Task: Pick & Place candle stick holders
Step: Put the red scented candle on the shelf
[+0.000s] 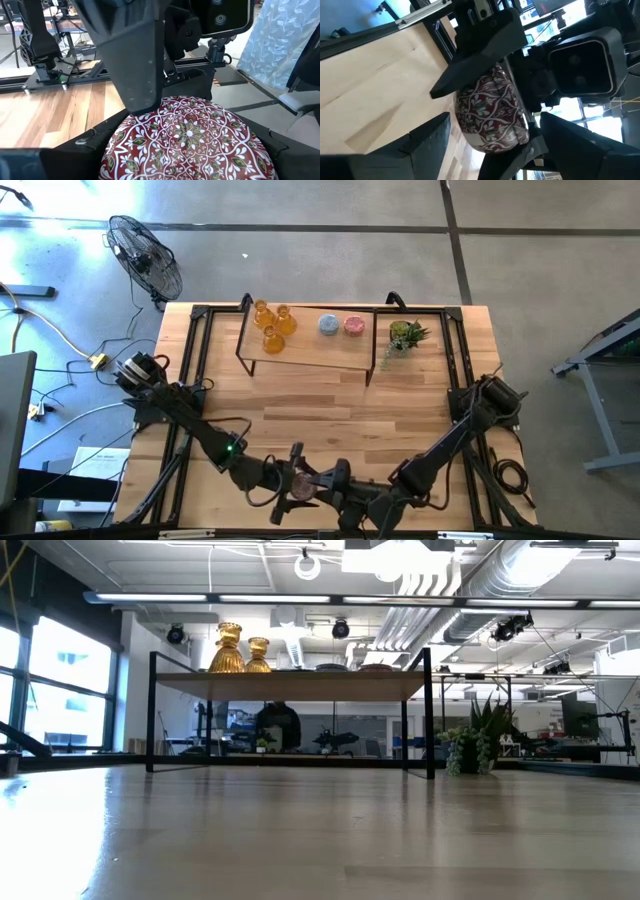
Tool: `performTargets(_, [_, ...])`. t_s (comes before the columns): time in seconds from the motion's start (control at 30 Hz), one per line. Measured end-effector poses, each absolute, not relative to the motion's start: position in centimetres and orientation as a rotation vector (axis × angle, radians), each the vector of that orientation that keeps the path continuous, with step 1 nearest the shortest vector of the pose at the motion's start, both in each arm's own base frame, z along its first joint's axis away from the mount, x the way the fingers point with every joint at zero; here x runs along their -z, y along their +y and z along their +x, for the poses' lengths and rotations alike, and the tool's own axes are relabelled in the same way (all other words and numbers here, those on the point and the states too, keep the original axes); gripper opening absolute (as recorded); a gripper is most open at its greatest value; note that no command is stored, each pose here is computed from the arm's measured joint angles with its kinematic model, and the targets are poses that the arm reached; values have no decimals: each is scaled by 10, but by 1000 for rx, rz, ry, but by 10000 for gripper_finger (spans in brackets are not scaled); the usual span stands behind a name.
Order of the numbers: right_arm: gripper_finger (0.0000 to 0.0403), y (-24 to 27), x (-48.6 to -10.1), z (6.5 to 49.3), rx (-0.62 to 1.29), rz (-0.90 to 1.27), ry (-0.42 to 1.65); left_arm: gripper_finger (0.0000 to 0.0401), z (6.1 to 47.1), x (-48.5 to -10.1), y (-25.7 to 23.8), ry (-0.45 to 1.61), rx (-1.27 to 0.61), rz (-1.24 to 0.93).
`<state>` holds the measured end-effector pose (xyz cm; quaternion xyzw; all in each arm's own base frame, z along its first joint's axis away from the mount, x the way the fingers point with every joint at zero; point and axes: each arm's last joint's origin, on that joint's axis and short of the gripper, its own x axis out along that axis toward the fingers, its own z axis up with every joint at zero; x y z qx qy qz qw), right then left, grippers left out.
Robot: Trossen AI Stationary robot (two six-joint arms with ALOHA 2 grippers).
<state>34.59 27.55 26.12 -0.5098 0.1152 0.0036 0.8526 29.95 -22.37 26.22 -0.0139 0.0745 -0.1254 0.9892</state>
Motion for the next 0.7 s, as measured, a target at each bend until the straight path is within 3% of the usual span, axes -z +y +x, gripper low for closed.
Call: performTargets(0.7, [302,275,-261,347,-17,-1018,237,275,302,-262,-220,156,265,-40])
